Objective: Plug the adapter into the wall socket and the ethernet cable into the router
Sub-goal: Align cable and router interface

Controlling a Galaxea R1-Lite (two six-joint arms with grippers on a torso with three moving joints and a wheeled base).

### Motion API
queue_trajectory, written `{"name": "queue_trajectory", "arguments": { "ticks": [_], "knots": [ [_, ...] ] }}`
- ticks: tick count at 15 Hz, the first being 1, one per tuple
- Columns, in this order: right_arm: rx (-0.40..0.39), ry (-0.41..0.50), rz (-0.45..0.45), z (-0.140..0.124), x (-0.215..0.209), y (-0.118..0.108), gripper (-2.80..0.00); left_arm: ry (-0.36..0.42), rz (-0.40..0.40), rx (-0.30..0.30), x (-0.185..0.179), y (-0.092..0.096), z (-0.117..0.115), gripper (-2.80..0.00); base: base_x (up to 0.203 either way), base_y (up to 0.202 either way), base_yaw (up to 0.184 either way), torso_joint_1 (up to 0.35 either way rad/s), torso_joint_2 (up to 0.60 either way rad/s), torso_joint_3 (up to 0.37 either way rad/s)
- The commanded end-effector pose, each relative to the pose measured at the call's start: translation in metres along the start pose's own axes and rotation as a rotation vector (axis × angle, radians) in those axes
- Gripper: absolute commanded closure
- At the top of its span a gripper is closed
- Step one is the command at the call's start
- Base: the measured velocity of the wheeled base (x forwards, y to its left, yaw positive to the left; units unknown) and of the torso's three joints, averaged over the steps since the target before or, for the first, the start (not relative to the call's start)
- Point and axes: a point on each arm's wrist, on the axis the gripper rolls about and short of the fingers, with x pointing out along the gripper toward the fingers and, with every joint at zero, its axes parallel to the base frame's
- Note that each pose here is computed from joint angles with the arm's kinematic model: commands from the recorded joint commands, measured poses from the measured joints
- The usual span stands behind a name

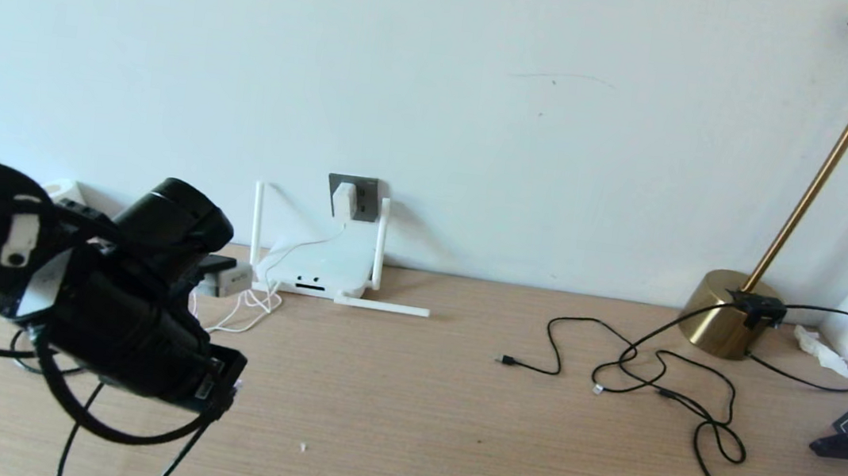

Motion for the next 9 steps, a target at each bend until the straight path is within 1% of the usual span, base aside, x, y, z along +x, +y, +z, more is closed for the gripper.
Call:
{"name": "queue_trajectory", "arguments": {
  "ticks": [1,2,3,7,8,9],
  "knots": [
    [0.0,-0.002,0.001,0.0,0.0,0.0,0.0,-0.041,-0.009,-0.005,-0.003,0.0,-0.01,0.0,0.0,0.0,0.0,0.0,0.0,0.0],
    [0.0,0.0,0.001,0.0,0.0,0.0,0.0,-0.045,-0.01,-0.006,0.0,0.0,-0.012,0.0,0.0,0.0,0.0,0.0,0.0,0.0],
    [-0.001,-0.001,0.001,0.0,0.0,0.0,0.0,-0.041,-0.012,-0.004,0.002,0.0,-0.013,0.0,0.098,0.0,-0.001,-0.017,-0.01,0.012],
    [0.0,0.0,0.001,0.0,0.0,0.0,0.0,-0.018,-0.015,0.013,0.01,-0.004,-0.019,0.0,0.18,0.0,0.0,-0.005,0.0,0.003],
    [0.0,-0.001,0.001,0.0,0.0,0.0,0.0,-0.014,-0.013,0.014,0.013,-0.004,-0.021,0.0,0.087,0.0,-0.025,-0.025,-0.03,0.018],
    [0.0,-0.001,0.001,0.0,0.0,0.0,0.0,-0.016,-0.014,0.013,0.017,-0.004,-0.022,0.0,0.0,0.0,0.0,0.0,0.0,0.0]
  ]
}}
